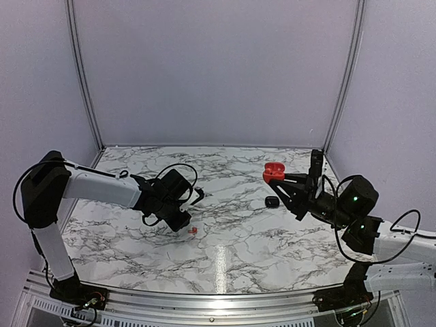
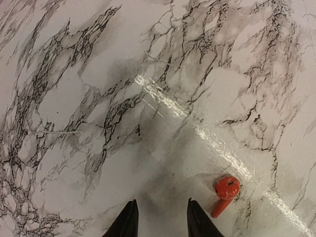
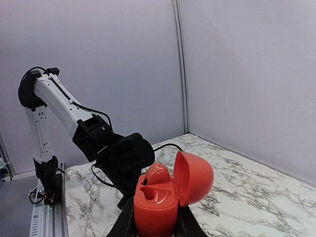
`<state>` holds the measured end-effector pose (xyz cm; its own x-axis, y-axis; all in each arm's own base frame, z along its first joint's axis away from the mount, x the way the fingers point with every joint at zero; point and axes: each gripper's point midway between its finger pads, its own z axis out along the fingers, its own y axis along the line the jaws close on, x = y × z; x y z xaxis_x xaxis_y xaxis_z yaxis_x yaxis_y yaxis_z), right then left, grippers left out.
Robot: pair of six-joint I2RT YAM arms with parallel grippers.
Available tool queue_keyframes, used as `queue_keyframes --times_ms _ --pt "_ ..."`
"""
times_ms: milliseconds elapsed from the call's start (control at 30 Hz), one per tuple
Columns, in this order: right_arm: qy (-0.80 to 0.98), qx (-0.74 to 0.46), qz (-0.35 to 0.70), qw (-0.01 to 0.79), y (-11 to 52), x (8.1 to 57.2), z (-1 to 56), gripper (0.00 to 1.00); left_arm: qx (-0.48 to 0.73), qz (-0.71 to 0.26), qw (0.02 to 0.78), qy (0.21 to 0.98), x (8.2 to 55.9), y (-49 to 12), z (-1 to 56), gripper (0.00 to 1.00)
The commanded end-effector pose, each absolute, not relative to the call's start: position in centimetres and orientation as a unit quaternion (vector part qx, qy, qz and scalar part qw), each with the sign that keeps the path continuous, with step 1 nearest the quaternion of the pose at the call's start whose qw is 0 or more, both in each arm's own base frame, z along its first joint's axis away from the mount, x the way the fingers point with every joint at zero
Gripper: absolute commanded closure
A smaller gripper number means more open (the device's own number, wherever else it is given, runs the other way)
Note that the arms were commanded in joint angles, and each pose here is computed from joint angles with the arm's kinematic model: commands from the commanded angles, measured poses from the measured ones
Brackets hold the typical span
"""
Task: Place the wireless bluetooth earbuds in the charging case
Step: Move the right earbud to the center of the board, then pick up the right earbud from the center of the board.
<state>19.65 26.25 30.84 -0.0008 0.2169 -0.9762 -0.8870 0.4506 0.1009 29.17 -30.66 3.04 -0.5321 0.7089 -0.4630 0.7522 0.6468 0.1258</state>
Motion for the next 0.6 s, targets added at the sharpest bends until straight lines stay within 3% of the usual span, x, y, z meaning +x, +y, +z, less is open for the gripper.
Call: queue_keyframes --times_ms 0,133,300,567 --pt "0.555 -0.297 0.433 0.645 26.1 19.6 31.8 1.00 0.425 -0.093 0.236 0.869 28.2 -31.8 6.2 0.63" --pt "0.558 -0.303 0.432 0.641 26.2 19.6 31.6 1.00 0.458 -0.139 0.165 0.862 25.9 -33.0 5.8 0.61" --pt "0.559 -0.306 0.430 0.639 26.2 19.5 31.5 1.00 0.472 -0.124 0.099 0.867 24.8 -32.8 3.7 0.60" --pt "0.561 -0.303 0.431 0.638 26.2 19.5 31.2 1.00 0.473 -0.090 0.083 0.872 25.7 -32.8 3.0 0.62"
